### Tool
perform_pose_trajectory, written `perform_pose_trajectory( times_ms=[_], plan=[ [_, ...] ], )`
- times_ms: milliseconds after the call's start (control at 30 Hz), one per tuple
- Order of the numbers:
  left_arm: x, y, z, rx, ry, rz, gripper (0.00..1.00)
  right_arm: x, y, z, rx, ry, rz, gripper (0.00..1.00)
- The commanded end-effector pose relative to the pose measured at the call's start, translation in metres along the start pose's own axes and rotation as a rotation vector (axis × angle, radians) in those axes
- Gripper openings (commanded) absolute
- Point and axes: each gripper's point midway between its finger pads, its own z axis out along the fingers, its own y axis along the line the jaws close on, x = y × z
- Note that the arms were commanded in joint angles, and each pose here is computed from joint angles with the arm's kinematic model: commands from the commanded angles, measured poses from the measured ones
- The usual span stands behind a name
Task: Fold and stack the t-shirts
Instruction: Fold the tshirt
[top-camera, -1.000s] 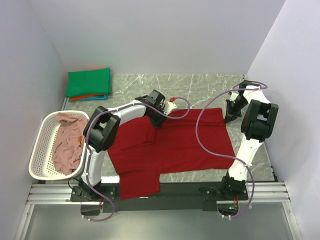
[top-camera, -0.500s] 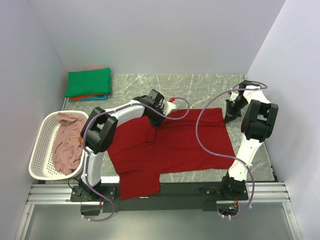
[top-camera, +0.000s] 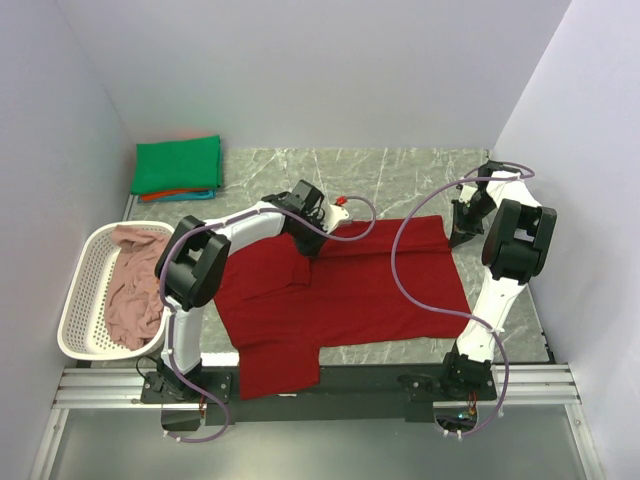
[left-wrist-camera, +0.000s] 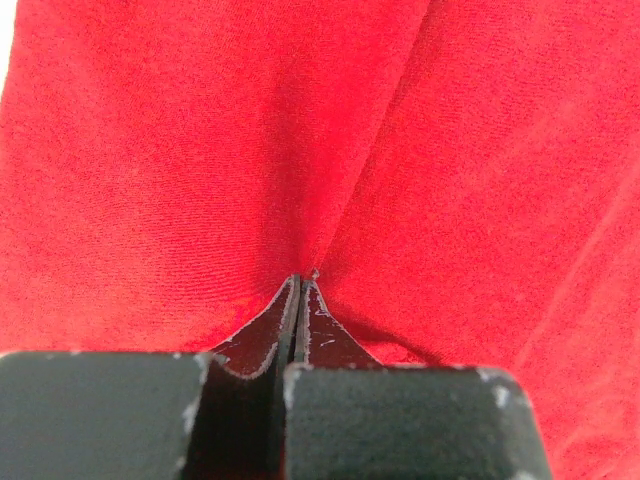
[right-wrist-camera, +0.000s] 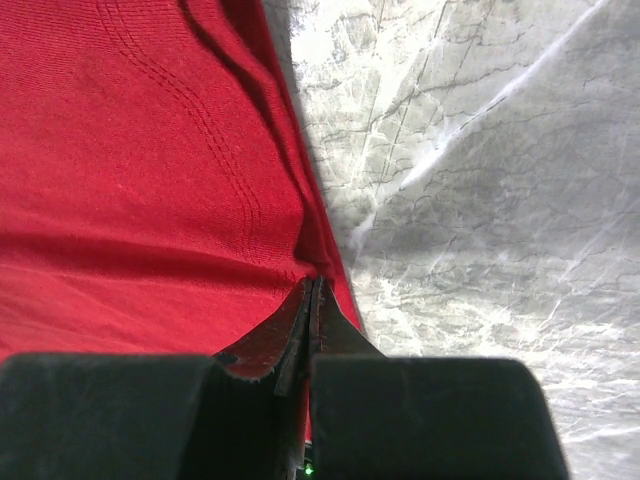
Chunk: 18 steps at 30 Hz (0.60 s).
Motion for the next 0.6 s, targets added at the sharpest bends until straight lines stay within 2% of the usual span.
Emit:
perform_pose_trajectory(
  times_ms=[0,67,133,167,267,400,433,567],
  plan=[
    [-0.005,0.000,-0.006,0.008,-0.028,0.000,0.01,-0.001,0.001,-0.019,0.027,-0.039,-0.035,0.00],
    [-0.003,0.002,-0.005,0.002,-0.022,-0.007,0.04,-0.001,0.002,-0.020,0.026,-0.040,-0.045,0.00],
    [-0.003,0.001,-0.007,0.008,-0.021,-0.016,0.15,0.001,0.001,-0.017,0.024,-0.019,-0.052,0.04],
    [-0.006,0.001,-0.010,0.013,-0.032,-0.018,0.27,0.002,0.000,-0.017,0.025,-0.011,-0.053,0.21],
    [-0.017,-0.003,-0.036,0.052,-0.097,-0.060,0.39,-0.003,0.005,-0.024,0.007,-0.035,-0.077,0.46],
    [-0.012,0.019,-0.086,0.029,-0.181,-0.213,0.38,-0.029,0.022,-0.053,-0.042,-0.156,-0.134,0.48],
    [-0.001,0.040,-0.100,-0.009,-0.201,-0.280,0.38,-0.034,0.029,-0.060,-0.060,-0.186,-0.150,0.48],
    [0.039,0.079,-0.127,-0.093,-0.224,-0.496,0.38,-0.054,0.060,-0.066,-0.094,-0.246,-0.241,0.42]
  ],
)
